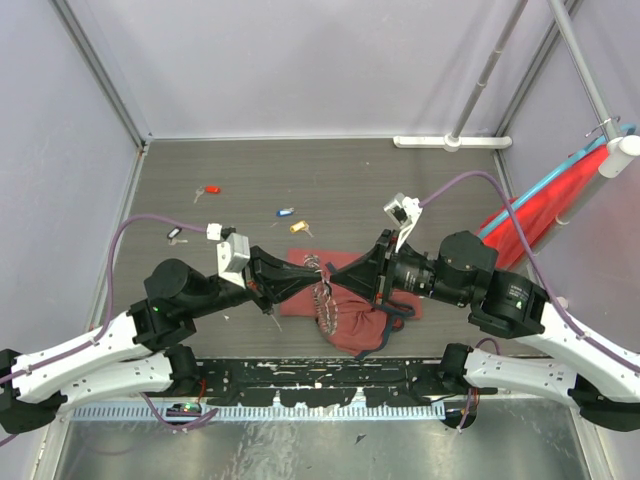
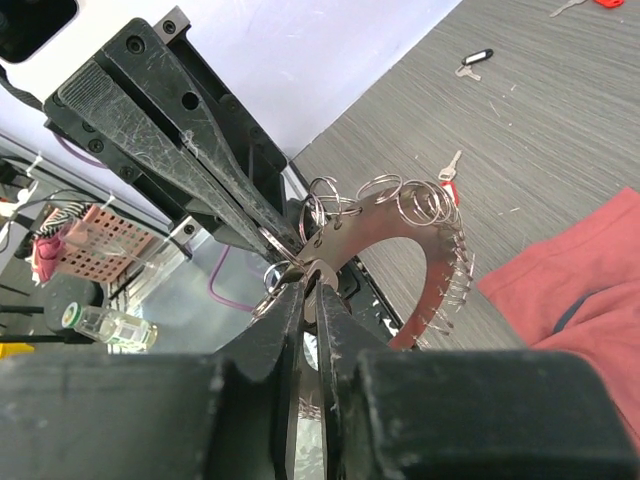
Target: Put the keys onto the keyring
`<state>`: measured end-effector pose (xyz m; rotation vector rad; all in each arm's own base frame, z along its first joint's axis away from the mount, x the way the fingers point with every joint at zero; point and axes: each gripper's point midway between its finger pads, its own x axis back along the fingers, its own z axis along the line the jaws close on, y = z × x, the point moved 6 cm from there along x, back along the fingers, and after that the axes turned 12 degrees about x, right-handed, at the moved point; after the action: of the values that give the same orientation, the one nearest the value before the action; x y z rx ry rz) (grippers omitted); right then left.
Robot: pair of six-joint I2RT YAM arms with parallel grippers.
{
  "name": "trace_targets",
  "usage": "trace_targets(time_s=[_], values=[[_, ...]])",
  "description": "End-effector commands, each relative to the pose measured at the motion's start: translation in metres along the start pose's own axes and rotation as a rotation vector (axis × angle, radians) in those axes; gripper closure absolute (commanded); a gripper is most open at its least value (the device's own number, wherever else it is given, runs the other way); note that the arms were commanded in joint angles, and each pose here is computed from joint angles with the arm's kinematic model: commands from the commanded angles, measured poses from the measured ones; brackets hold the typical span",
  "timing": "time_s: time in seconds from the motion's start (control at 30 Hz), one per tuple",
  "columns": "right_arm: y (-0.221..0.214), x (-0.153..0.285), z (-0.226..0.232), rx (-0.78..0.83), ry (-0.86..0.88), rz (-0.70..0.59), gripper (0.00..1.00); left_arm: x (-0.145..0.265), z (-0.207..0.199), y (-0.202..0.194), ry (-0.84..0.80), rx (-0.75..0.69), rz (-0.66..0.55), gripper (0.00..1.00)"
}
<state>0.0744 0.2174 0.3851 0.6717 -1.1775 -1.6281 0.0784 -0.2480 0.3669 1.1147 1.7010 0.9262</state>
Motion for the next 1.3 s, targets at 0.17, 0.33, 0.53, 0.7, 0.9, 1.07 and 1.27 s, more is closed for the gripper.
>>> trace_targets(time_s=[0.17, 0.33, 0.53, 0.7, 0.9, 1.07, 1.27], values=[[0.018, 0.009, 0.002, 0.074, -0.018, -0.039, 0.79, -0.004, -0.012, 0.027, -0.039, -0.02, -0.072, 1.0], [0.03, 0.02, 0.008, 0.192, 0.04, -0.112, 0.7, -0.007, -0.015, 0.026, -0.064, -0.013, -0.056, 1.0], [0.032, 0.024, 0.014, 0.388, 0.142, -0.171, 0.73, -0.011, -0.028, 0.029, -0.161, 0.0, -0.024, 1.0], [0.034, 0.027, 0.016, 0.499, 0.183, -0.182, 0.79, -0.013, -0.037, 0.032, -0.221, 0.009, -0.01, 1.0], [0.034, 0.029, 0.022, 0.52, 0.238, -0.164, 0.74, -0.014, -0.039, 0.032, -0.239, 0.014, 0.001, 1.0], [0.029, 0.025, 0.025, 0.52, 0.276, -0.138, 0.72, -0.016, -0.04, 0.032, -0.247, 0.014, 0.006, 1.0], [0.026, 0.019, 0.026, 0.522, 0.308, -0.112, 0.74, -0.017, -0.04, 0.032, -0.249, 0.016, 0.009, 1.0]])
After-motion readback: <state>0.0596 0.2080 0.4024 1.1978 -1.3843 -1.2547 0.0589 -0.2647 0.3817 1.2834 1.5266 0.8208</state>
